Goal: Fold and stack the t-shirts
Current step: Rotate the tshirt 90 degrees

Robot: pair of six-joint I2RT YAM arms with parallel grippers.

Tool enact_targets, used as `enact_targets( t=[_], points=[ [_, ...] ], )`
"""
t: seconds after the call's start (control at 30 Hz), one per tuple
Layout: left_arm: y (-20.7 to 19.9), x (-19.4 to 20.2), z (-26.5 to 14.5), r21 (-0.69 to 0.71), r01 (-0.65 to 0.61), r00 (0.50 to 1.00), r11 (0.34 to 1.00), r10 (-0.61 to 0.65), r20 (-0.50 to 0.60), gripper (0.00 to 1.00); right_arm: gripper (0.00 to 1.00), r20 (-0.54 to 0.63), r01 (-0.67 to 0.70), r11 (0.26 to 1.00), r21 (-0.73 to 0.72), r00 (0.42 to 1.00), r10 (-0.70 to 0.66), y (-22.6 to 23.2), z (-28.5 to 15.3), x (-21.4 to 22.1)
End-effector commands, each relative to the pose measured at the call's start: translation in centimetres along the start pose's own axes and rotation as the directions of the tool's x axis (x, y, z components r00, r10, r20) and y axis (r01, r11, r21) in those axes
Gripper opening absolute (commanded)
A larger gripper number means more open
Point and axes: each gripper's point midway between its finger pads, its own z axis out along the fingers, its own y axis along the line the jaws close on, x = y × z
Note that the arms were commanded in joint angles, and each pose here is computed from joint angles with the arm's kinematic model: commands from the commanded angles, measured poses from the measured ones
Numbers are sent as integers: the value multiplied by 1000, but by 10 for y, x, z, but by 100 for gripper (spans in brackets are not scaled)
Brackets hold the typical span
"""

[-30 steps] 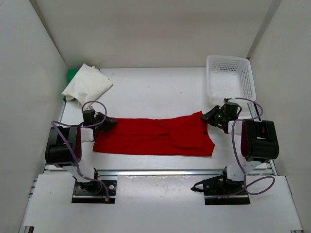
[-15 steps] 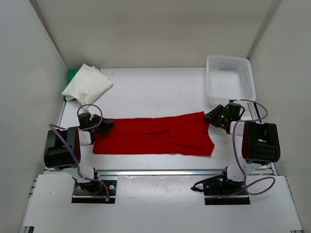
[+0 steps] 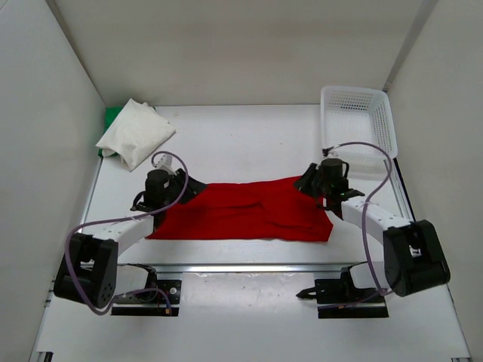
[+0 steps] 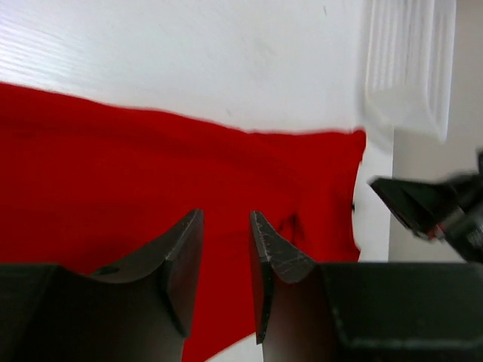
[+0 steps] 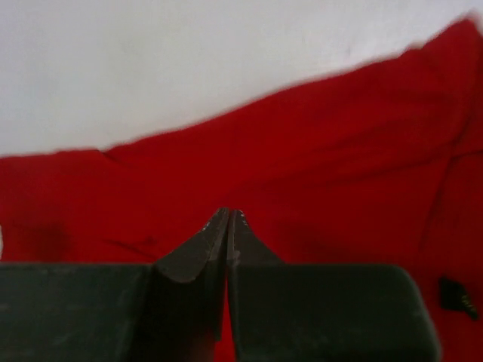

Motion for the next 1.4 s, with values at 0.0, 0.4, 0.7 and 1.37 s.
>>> enact_targets(
  t=[0.0,0.4,0.7,1.37],
  points=[
    [-16,16,-7,29,-133,990,991,134,-33,42,0,-146,51,994,93,989,-37,-21,10,47],
    [-27,54,-29,115,-219,968,969,231,-98,43,1,-356,50,996,71,934,-22,6,149,15],
    [-8,69,-36,48,-232,960,972,237,-148,46,17,-45,107,895,-433,989,-140,193,201,-172],
    [-25,69,-46,133,-244,954,961,263,-147,48,40,-196,72,921,-384,968,-158,130,14,72]
  ],
)
